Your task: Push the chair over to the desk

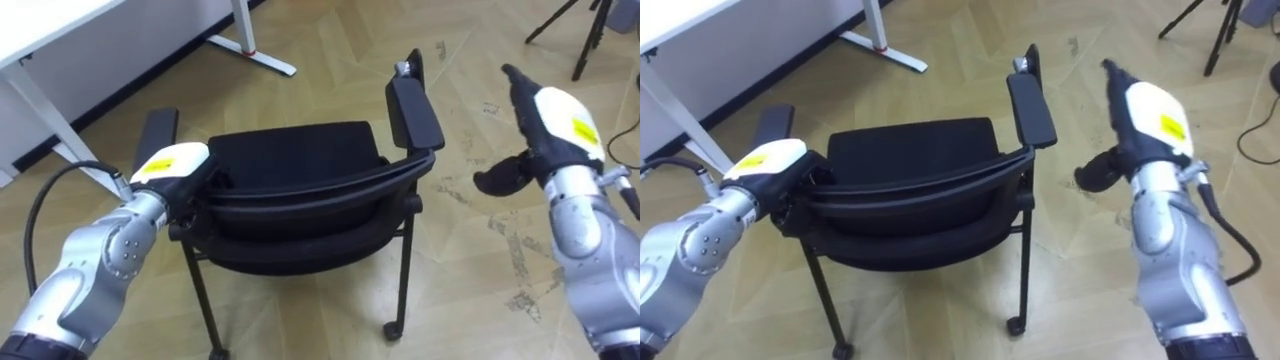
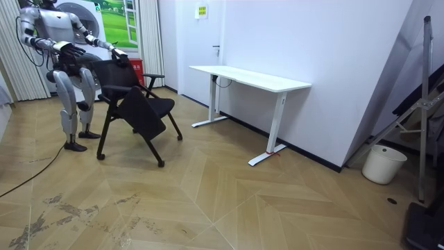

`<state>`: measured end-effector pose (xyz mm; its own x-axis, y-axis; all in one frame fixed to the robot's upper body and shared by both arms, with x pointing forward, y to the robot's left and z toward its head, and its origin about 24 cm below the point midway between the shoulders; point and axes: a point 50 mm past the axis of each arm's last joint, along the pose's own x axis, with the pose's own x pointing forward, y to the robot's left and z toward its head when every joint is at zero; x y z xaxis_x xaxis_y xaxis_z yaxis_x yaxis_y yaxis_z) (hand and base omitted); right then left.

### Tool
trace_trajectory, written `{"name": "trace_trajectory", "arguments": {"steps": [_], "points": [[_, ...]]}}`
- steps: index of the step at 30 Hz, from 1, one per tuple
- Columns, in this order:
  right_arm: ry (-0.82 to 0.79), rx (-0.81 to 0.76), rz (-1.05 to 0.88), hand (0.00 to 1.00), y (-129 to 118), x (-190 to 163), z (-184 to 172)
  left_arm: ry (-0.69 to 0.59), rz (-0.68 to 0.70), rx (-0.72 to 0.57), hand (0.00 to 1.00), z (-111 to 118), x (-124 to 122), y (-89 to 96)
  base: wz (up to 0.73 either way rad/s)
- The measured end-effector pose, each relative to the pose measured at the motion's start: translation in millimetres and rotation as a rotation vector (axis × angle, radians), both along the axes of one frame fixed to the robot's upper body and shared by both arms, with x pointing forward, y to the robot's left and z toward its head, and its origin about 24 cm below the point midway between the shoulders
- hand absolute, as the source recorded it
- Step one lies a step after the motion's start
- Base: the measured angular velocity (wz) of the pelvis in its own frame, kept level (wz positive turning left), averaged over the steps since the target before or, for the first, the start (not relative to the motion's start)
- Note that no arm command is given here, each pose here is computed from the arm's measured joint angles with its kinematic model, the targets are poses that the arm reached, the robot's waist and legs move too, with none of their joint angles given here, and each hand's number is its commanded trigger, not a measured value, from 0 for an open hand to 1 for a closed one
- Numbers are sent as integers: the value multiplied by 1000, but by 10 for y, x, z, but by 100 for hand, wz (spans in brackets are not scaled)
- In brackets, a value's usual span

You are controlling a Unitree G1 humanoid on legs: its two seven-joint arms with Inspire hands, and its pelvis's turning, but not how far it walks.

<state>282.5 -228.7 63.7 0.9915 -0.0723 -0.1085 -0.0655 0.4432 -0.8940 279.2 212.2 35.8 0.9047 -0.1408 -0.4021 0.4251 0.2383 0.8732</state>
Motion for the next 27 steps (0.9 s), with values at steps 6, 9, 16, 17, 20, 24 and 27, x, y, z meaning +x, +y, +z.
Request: {"name": "trace_trajectory", "arguments": {"steps": [6,9,16,17,20,24,27], "points": [[75,-32,81,0,86,-5,-47,-18,-26,-2,100,6,0,-12,2],[104,-60,120,0,145,-10,-60,-20,-33,-2,100,9,0,-19,3],[150,-85,197,0,226,-21,-59,-28,-46,0,100,-6,-5,-27,2],[163,-96,205,0,224,-25,-62,-29,-47,0,100,-4,-5,-25,0],[197,-130,220,0,203,-33,-67,-29,-50,0,100,-4,-6,-24,0],[217,-173,238,0,219,-37,-44,-29,-56,-1,100,-7,4,-20,0],[212,-190,265,0,259,-41,2,-26,-59,-3,100,-12,15,-16,0]]}}
